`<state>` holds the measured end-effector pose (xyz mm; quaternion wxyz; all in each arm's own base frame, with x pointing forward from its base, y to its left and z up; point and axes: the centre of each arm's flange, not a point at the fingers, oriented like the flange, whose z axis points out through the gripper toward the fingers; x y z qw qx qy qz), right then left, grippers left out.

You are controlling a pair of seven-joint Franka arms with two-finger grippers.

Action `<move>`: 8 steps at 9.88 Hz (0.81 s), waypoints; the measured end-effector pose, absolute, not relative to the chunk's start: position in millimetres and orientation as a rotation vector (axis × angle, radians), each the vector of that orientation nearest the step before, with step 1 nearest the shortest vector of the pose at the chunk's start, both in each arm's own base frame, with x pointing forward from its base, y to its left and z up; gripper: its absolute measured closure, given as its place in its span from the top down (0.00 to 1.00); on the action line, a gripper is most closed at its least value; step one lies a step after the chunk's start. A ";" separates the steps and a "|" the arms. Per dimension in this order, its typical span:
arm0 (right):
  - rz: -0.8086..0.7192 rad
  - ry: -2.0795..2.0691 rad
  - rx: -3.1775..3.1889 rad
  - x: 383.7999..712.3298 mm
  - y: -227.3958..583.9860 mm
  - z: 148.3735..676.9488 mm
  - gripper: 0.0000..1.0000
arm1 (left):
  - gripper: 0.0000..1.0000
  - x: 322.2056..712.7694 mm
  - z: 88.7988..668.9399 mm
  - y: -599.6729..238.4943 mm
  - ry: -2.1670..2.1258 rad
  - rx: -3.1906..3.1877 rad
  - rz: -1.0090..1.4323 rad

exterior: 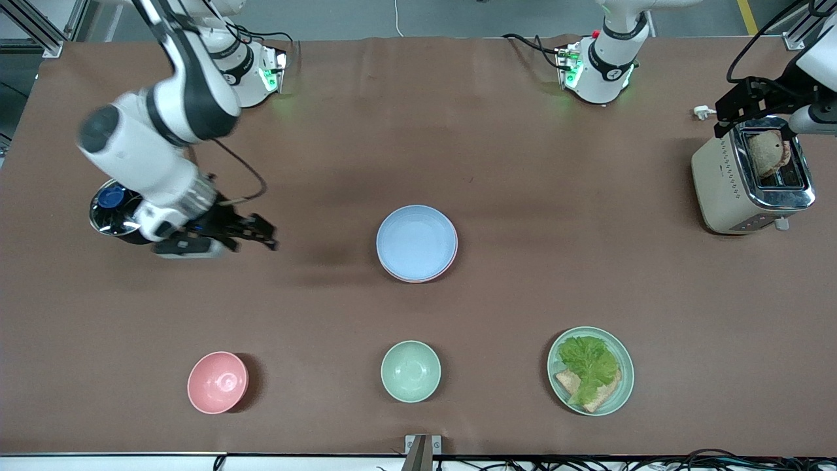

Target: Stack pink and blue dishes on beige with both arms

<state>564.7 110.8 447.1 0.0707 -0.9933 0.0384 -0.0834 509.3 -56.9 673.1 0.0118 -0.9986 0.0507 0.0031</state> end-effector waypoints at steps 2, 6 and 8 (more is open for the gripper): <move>-0.226 0.167 -3.092 568.1 57.4 505.5 1.00 | 1.00 507.8 669.1 -68.2 0.136 -3.145 0.027; -0.136 0.319 -3.117 564.3 -5.3 606.7 1.00 | 1.00 504.8 664.6 -84.8 0.129 -3.143 0.043; -0.058 0.320 -3.125 547.2 -17.9 653.9 1.00 | 1.00 505.5 666.5 -79.2 0.112 -3.145 0.036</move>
